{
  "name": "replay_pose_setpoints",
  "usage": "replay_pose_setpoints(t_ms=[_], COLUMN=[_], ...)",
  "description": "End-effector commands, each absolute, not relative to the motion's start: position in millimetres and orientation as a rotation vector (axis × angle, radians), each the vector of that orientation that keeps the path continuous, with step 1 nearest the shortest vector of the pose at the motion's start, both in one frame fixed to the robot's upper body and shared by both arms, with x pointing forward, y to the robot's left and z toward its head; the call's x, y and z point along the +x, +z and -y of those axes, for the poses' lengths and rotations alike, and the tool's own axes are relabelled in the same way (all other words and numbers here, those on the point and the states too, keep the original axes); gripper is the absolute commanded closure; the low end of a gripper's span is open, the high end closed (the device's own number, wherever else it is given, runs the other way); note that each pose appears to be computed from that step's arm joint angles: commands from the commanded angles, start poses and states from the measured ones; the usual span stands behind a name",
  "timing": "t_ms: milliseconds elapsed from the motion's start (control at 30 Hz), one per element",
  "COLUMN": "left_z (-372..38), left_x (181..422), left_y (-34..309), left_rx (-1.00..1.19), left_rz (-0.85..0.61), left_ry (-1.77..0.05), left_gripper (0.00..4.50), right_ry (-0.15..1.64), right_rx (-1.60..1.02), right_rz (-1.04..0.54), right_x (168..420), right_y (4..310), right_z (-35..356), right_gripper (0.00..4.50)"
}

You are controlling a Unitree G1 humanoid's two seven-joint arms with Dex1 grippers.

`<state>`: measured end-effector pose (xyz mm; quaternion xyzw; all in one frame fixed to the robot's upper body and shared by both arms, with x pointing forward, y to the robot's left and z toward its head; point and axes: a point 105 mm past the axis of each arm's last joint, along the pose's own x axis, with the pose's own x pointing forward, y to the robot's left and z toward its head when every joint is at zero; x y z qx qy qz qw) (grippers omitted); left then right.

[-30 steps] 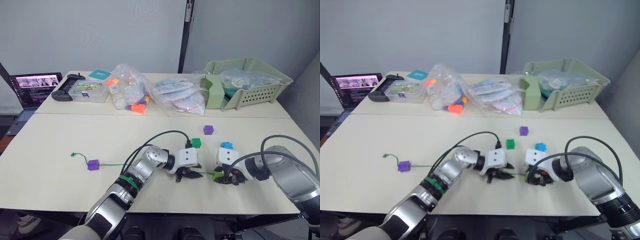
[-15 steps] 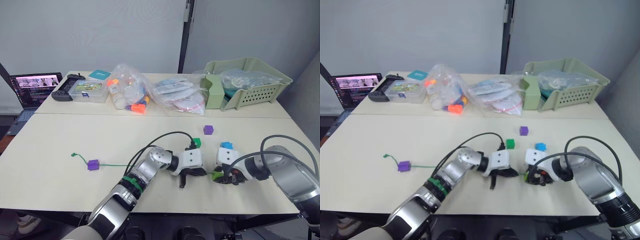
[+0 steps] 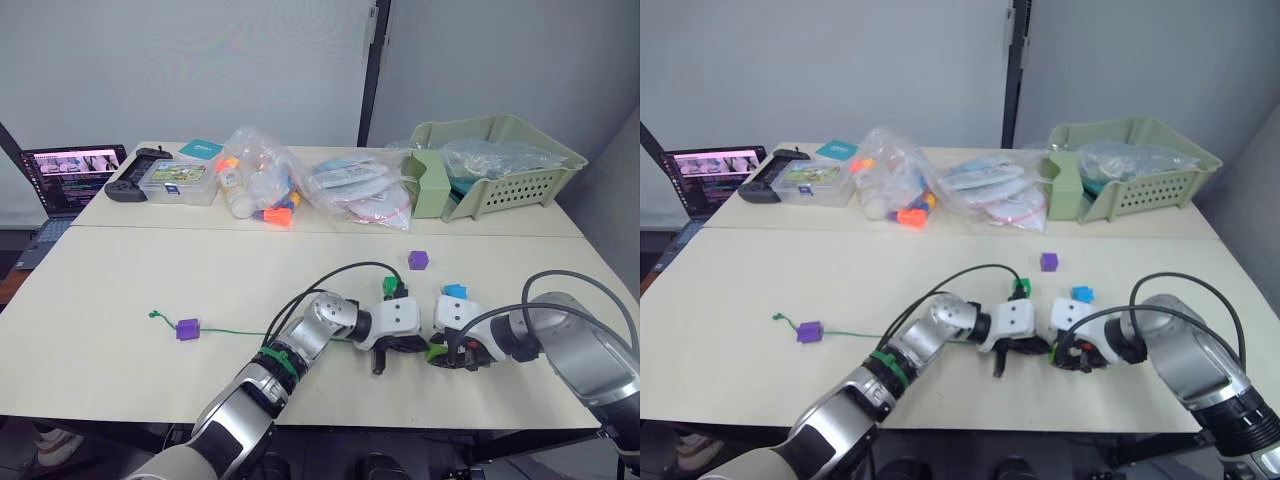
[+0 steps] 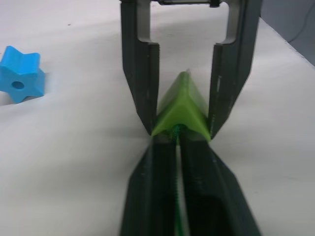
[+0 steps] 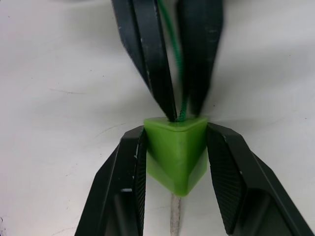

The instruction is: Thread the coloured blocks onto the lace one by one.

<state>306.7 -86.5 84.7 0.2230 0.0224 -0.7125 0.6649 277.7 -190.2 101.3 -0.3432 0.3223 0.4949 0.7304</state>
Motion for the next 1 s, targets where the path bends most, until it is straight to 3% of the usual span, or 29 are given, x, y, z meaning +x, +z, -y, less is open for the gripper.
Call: replay_pose_setpoints(t_ms=[33,233,267,300,467,667,1000], left_z=[89,67,64,62,60,80,116], left_x=[305,317,318,318,316,303,294], left_y=[101,106,107,107,107,110,104], left_rx=[0.494,0.475,0.47,0.469,0.469,0.427,0.452], left_rz=[0.019,0.008,0.008,0.009,0.019,0.046,0.035], left_ry=[-1.625,-1.569,-1.563,-1.559,-1.558,-1.635,-1.703], left_gripper=[2.69,0.68,0.37,0.02,0.0,0.0,0.0], right_ry=[1.142,1.13,1.132,1.131,1.106,1.027,0.856], right_rx=[-0.726,-0.717,-0.712,-0.708,-0.649,-0.645,-0.589], right_rz=[-0.716,-0.69,-0.688,-0.684,-0.638,-0.652,-0.698], right_x=[271,275,274,274,273,260,236], right_y=[95,98,99,100,117,138,133], right_z=[181,179,179,180,184,211,235], right_gripper=[3.22,3.22,2.19,1.84,0.08,0.03,0.03])
